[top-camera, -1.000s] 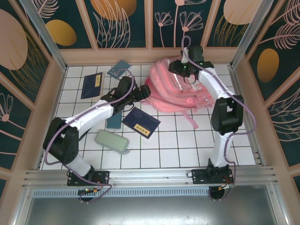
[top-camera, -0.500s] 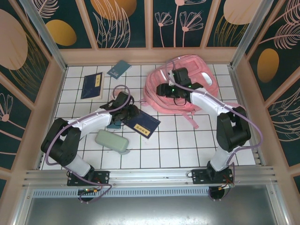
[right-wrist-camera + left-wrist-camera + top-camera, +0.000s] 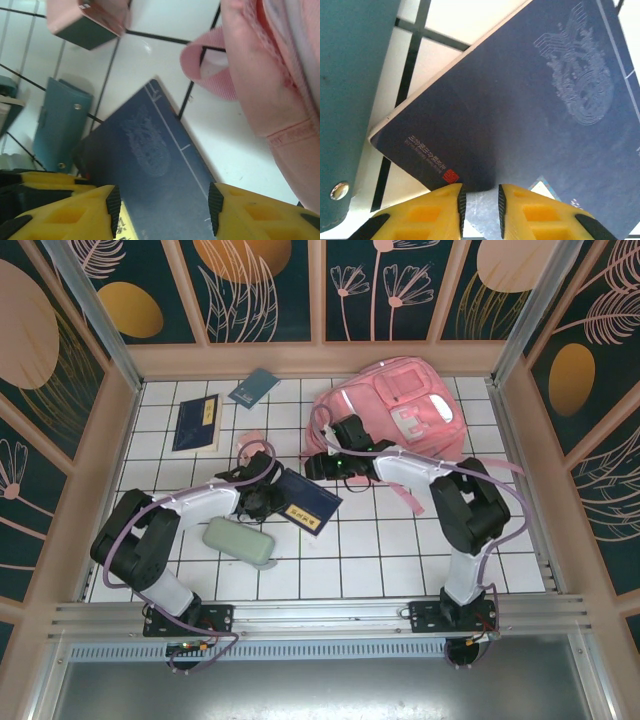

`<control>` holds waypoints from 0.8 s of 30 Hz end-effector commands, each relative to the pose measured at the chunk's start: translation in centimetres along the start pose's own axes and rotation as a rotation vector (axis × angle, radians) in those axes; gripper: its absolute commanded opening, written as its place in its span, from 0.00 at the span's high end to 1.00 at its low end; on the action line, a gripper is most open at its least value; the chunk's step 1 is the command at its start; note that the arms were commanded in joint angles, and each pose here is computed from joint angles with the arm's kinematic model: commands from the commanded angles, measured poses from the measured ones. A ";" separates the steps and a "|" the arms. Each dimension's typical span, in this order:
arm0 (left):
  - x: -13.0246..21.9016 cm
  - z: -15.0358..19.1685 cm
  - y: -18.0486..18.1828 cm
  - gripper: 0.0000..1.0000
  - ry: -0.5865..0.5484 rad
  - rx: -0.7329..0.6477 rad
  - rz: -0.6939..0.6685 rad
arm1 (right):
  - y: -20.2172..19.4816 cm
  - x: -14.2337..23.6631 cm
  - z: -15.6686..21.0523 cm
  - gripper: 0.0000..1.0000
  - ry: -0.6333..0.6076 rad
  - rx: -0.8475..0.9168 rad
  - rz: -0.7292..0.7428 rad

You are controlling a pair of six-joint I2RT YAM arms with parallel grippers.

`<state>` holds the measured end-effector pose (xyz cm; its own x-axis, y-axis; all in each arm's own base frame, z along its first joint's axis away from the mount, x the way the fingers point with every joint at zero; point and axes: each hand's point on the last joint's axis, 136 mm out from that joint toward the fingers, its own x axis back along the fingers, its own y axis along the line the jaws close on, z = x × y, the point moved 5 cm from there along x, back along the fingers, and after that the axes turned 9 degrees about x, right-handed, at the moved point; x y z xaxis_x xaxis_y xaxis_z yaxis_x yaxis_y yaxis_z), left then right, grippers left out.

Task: Pack the student bag
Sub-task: Pick up the book from the center of the table.

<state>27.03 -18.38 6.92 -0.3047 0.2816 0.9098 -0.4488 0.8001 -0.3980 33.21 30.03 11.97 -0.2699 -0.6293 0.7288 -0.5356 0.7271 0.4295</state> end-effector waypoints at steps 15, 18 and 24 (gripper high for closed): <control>-2.7 -2.0 1.2 0.78 -0.061 -0.050 -0.154 | -2.0 -3.3 5.1 0.51 0.136 -0.034 0.038; -2.7 -3.0 1.1 0.78 -0.085 -0.069 -0.181 | -0.7 -2.8 5.3 0.51 0.126 -0.054 -0.004; -1.2 -3.3 0.8 0.77 -0.114 -0.095 -0.166 | -1.2 -2.8 5.5 0.51 0.109 -0.107 0.042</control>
<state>31.22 -17.97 6.67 -0.3794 0.1606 0.9112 -0.4165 0.8498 -0.3232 31.36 29.61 6.89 -0.2209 -0.5822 0.7825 -0.4776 0.7641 0.4336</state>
